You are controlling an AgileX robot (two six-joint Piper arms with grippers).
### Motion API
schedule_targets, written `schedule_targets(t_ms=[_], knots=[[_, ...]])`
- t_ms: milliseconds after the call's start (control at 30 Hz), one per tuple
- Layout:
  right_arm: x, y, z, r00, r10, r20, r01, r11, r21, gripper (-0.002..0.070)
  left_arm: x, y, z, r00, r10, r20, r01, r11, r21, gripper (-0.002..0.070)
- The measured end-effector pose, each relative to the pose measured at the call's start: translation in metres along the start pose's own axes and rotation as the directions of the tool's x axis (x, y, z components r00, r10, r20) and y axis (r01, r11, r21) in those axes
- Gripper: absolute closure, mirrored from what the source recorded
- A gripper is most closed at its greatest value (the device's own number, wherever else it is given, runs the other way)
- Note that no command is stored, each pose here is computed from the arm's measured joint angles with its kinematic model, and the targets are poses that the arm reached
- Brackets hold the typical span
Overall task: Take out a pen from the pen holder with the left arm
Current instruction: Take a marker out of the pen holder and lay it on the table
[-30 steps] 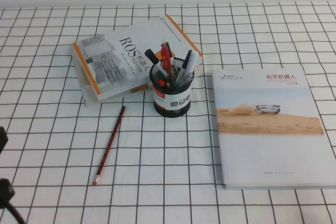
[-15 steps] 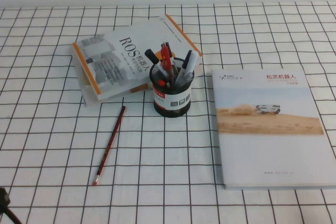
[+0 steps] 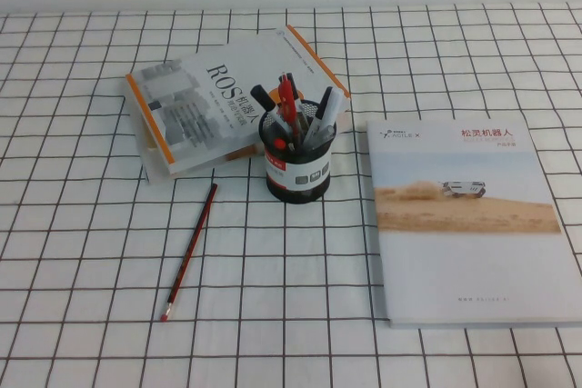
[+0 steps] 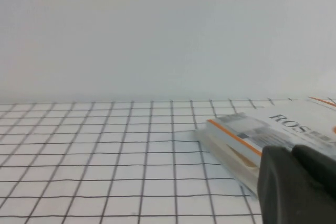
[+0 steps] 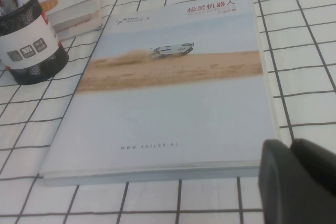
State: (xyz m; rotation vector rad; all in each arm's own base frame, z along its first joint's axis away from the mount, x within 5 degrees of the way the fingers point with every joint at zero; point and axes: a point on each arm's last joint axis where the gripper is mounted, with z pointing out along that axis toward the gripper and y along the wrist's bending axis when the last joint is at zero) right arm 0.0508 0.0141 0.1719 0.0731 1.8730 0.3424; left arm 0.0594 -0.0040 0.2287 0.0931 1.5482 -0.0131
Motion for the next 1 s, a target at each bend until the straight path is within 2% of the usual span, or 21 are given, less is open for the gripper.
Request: schedule_targets(t_ms=[167, 333, 567, 1000], knots=[[0.0, 0.0, 0.0, 1.0, 0.0, 0.0, 0.0, 1.0, 0.0, 0.0688, 0.026, 0.0, -0.003, 1.0, -0.022, 0.006, 0.022, 0.999, -0.027, 0.0675], [0.0, 0.0, 0.0, 1.0, 0.0, 0.0, 0.0, 1.0, 0.0, 0.0689, 0.038, -0.001, -0.004, 0.993, -0.04, -0.112, 0.038, 0.999, -0.021, 0.0675], [0.0, 0.0, 0.0, 1.0, 0.0, 0.0, 0.0, 1.0, 0.0, 0.0689, 0.056, -0.002, -0.008, 0.951, -0.034, -0.308, 0.032, 0.999, -0.011, 0.0675], [0.0, 0.0, 0.0, 1.0, 0.0, 0.0, 0.0, 1.0, 0.0, 0.0689, 0.057, -0.003, -0.008, 0.946, -0.027, -0.324, 0.03, 1.0, 0.003, 0.0675]])
